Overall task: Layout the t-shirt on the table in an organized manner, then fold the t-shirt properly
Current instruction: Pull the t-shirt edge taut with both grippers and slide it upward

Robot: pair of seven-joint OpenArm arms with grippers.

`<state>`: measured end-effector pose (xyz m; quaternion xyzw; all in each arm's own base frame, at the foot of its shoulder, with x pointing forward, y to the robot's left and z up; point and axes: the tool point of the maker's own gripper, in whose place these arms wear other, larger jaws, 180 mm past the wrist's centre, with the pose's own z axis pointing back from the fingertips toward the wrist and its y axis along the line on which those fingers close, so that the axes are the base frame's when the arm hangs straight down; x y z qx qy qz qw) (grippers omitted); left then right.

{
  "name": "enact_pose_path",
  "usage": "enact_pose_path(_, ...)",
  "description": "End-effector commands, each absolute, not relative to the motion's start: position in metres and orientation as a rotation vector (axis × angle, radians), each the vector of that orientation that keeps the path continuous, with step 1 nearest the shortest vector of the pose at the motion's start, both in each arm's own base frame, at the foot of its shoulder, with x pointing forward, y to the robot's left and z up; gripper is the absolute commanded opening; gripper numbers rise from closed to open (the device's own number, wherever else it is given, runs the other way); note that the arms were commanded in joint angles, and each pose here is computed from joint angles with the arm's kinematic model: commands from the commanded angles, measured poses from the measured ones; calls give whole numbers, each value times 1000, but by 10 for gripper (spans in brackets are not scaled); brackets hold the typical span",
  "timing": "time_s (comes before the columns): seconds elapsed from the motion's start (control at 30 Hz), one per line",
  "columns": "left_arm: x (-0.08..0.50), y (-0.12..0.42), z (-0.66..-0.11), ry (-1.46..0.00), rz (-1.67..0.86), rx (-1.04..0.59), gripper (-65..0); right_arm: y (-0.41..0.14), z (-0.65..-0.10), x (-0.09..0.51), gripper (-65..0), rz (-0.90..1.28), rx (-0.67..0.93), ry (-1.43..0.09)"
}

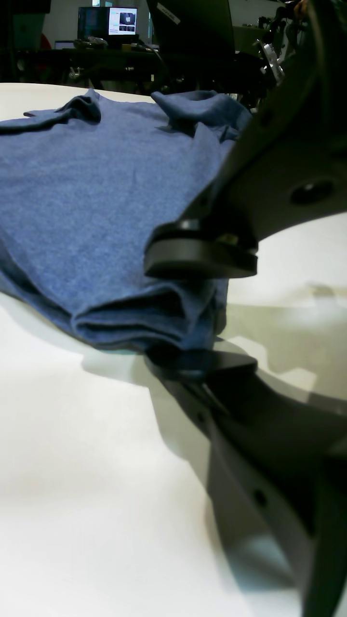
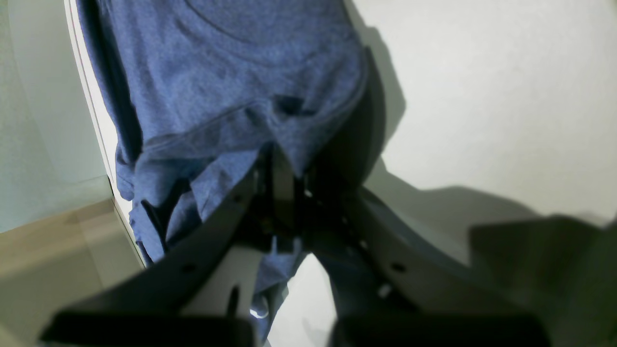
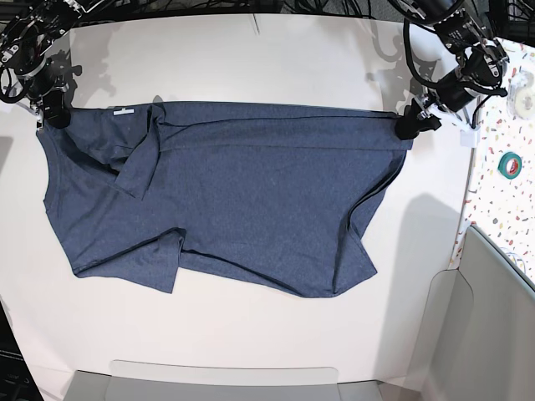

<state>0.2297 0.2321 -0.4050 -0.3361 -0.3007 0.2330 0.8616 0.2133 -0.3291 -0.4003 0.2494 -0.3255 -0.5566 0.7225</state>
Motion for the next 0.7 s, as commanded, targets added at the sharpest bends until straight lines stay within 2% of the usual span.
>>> enact_pose_path(0.0,226,232,-410,-595,483,-681,-417,-326,-410,203,-643,-1251,538,-663)
enact_pose_path(0.37,225,222,-414,-581,500,-704,-417,-326,-409,204,-643,-1251,540,-665)
enact_pose_path(0.5,228,212,-417,-510,572,-731,-422,-326,-409,204,-643,-1251,539,-664)
enact_pose_path(0.57,229,208,-418,-502,568,-739,-455,-326,-409,204,-643,-1251,539,-664)
enact_pose_path(0.67,231,202,-417,-494,546,-745,-610,-326,-409,203,-643,-1249,536,-665)
